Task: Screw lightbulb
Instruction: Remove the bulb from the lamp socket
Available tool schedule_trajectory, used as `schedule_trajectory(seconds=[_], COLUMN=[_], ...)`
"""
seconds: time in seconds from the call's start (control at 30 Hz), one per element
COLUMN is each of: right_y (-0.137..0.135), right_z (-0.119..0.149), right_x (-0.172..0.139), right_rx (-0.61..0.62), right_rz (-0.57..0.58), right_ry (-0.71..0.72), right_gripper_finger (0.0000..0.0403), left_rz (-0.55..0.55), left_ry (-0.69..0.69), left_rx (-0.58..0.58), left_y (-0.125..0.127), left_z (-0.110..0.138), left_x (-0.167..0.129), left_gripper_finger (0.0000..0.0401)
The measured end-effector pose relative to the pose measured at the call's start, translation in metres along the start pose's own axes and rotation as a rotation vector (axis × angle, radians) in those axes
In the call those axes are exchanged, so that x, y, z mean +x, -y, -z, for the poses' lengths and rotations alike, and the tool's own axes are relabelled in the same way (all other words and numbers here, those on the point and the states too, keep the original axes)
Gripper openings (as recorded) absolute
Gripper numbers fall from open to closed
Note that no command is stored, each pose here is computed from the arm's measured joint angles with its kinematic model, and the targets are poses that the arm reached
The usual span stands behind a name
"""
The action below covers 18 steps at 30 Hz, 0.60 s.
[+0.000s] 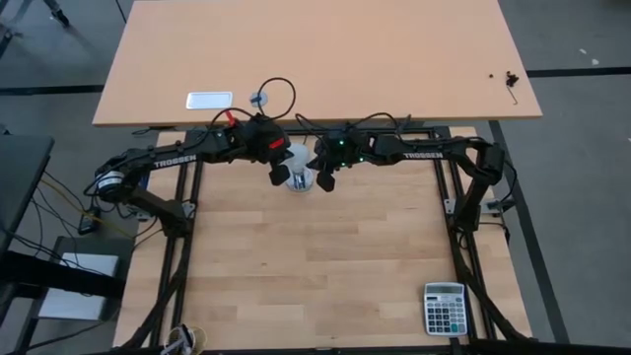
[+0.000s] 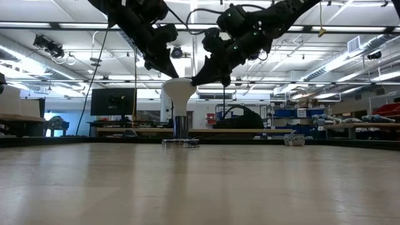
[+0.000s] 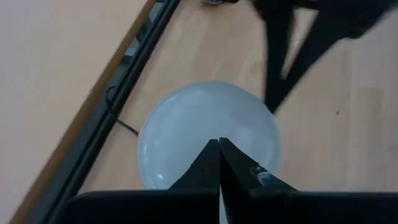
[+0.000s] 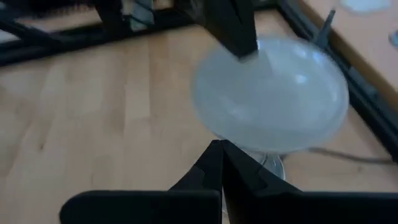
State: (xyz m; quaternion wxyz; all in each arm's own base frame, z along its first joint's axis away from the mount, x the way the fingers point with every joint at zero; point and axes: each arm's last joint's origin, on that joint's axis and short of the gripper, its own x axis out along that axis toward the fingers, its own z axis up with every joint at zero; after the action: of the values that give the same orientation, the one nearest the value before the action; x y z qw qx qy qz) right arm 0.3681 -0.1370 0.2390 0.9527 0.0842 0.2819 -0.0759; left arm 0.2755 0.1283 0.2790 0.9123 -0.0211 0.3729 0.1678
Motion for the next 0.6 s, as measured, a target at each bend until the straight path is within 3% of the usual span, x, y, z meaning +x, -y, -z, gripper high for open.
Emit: schedule_trajectory(seconds=[0.4,0.6], right_y=[0.041,0.025], right_z=[0.000,-0.001], right_x=[-0.011,-0.010], right_rx=[0.099,0.083], right_rz=[0.182,-0.012], right_ry=[0.018,0.012], right_gripper_finger=[0.0010,0.0011], left_rz=[0.052,0.047], left_ry=[0.011,0.003], left_rx=[-0.006,-0.004], left_y=[0.002,0.002], left_z=[-0.001,0.000], left_x=[0.000,0.000], left_gripper_finger=[0.0003,0.0003])
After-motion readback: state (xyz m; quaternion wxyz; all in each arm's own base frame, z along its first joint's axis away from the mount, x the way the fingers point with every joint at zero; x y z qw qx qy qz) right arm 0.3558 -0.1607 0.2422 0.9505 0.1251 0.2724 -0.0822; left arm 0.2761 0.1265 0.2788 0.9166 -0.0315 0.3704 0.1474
